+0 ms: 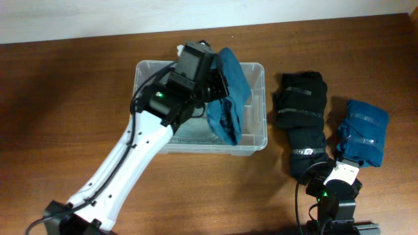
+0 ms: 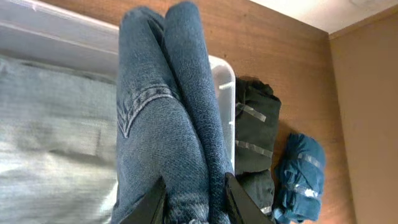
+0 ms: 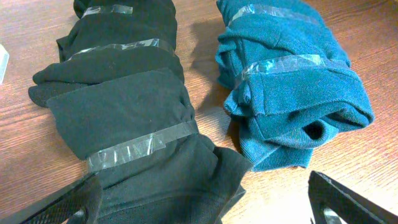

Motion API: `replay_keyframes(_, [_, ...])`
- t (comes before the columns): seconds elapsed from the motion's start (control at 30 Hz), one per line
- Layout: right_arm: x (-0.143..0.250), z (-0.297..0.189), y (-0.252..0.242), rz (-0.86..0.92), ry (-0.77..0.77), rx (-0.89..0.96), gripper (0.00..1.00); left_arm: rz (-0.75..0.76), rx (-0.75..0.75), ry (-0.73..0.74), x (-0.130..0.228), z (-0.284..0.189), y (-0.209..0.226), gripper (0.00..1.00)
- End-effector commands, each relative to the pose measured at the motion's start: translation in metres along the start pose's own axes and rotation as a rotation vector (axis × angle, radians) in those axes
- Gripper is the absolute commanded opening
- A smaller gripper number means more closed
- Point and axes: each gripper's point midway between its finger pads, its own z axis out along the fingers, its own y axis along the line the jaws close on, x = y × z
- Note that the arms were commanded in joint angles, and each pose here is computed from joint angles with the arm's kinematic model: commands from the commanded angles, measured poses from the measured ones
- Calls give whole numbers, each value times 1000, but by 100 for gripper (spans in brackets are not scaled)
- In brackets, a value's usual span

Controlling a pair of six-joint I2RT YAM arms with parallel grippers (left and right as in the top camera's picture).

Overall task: Pack container
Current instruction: 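Lower the dark-blue jeans into the bin beside the light jeans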

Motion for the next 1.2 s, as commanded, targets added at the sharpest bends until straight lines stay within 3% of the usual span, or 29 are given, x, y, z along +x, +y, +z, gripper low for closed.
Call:
replay_keyframes(0.0, [1,1,-2,14,-2,11,98,-26,13,-3,6,13,-16,0])
replay_keyframes(0.27, [1,1,-2,14,-2,11,98,9,-106,51,34,21,0,1])
replay_keyframes(0.53, [1,1,-2,14,-2,11,98,33,-360,117,54,6,55,1])
replay_keyframes(0.57, [1,1,-2,14,-2,11,98,37,-388,118,55,4,61,9])
replay_keyframes(0.6, [1,1,-2,14,-2,11,98,42,-426,115,54,0,69,26])
replay_keyframes(0.67, [1,1,-2,14,-2,11,98,51,-512,103,51,-9,87,48])
replay_keyframes(0.7, [1,1,-2,14,-2,11,98,58,-585,85,45,-17,103,73])
replay_keyframes(0.77, [1,1,-2,14,-2,11,98,62,-651,64,39,-26,118,99])
replay_keyframes(0.97, [1,1,-2,14,-2,11,98,19,-840,-67,-2,-75,168,99])
replay_keyframes(1.07, [1,1,-2,14,-2,11,98,-45,-771,-80,-16,-85,174,100])
replay_keyframes(1.17, [1,1,-2,14,-2,11,98,-4,-696,-49,-26,-83,175,99])
